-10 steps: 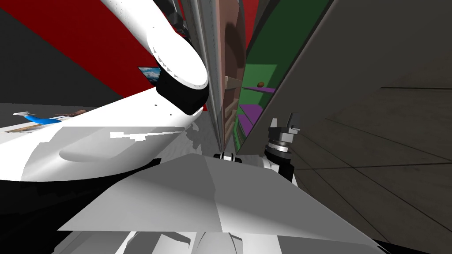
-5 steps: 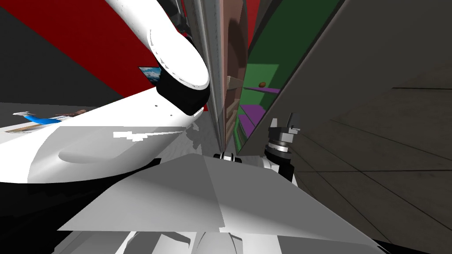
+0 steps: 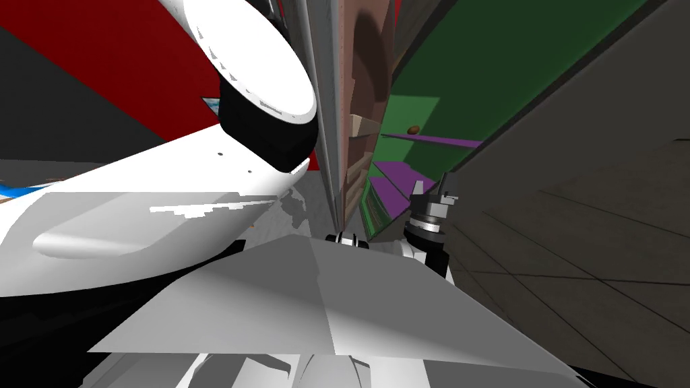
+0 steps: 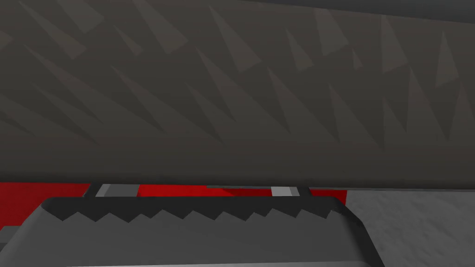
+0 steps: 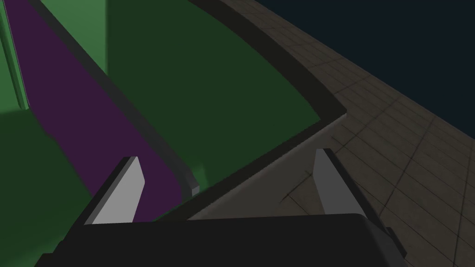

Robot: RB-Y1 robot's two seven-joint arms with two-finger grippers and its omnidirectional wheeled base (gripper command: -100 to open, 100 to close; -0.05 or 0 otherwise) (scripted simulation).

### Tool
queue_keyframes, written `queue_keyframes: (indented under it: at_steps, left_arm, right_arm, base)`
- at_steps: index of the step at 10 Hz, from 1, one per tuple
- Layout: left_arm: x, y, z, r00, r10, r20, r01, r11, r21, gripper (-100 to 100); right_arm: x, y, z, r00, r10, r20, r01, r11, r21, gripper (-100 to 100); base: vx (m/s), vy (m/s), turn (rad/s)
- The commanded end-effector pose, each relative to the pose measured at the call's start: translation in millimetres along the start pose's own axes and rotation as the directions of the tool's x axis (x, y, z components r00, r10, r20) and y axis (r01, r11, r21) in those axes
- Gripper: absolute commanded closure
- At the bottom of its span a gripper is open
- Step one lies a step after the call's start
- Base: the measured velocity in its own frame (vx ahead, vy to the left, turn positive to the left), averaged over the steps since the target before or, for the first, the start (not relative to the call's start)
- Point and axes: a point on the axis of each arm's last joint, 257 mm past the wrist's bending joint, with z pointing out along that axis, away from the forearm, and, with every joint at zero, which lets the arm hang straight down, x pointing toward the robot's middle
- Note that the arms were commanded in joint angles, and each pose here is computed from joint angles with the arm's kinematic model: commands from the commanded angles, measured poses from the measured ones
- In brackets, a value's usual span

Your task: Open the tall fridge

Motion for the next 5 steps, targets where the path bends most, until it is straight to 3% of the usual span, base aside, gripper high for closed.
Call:
queue_keyframes:
  at_steps: [1, 4, 5]
  left_arm:
    - [12.8, -9.0, -16.3, 0.9985, 0.009, -0.054, -0.008, 0.9996, 0.026, 100]
    - [28.5, -10.7, -28.2, 0.9920, 0.016, -0.125, -0.012, 0.9995, 0.031, 100]
    - [24.0, -3.1, -22.7, 0.9939, 0.006, -0.110, -0.004, 0.9999, 0.013, 100]
  right_arm:
    - [0.0, 0.0, 0.0, 1.000, 0.000, 0.000, 0.000, 1.000, 0.000, 0]
    - [0.0, 0.1, 0.0, 1.000, 0.000, 0.000, 0.000, 1.000, 0.000, 0]
    - [0.0, 0.1, 0.1, 1.000, 0.000, 0.000, 0.000, 1.000, 0.000, 0]
  base:
    - [0.171, 0.273, -0.066]
    - [0.124, 0.256, -0.051]
    - [0.051, 0.126, -0.021]
